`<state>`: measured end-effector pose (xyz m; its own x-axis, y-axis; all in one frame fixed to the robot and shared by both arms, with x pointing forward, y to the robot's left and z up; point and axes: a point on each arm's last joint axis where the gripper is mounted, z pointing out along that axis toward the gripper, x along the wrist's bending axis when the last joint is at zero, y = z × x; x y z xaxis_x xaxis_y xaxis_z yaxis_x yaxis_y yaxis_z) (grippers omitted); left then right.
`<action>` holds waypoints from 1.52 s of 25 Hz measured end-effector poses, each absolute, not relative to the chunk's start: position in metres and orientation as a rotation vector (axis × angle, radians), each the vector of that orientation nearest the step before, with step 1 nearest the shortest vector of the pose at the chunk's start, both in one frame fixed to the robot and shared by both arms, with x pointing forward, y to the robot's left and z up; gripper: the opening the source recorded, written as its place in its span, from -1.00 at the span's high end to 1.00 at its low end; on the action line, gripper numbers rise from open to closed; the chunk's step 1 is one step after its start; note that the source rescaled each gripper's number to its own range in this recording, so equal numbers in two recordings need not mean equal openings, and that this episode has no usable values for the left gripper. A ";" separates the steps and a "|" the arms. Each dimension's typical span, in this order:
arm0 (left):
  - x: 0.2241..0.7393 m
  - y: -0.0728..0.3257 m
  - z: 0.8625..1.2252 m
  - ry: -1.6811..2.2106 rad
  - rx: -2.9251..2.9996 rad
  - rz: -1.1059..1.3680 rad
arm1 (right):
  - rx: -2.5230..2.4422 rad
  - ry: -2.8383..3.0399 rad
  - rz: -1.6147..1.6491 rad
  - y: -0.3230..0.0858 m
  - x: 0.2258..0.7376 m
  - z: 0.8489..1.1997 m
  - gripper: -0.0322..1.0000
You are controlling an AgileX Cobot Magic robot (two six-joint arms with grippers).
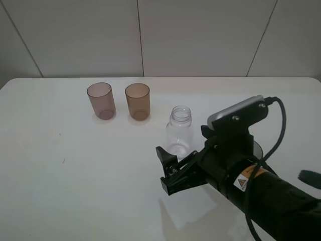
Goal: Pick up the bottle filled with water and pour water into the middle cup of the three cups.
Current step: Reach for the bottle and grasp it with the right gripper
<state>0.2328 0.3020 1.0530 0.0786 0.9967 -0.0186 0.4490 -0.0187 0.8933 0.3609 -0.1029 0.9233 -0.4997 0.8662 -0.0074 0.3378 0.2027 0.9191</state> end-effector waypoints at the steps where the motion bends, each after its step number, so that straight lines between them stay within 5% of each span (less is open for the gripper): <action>1: 0.233 0.302 1.053 1.477 1.580 0.890 | 1.112 1.945 1.270 -0.101 0.362 0.922 -1.00; 38: 0.233 0.302 1.053 1.477 1.580 0.890 | 1.216 2.047 1.088 -0.104 0.400 0.914 -1.00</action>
<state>0.2328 0.3020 1.0530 0.0786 0.9967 -0.0186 0.4490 -0.0187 0.8933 0.3996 -0.1035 0.9139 -0.4631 0.8857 -0.0313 0.4698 0.2752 0.8388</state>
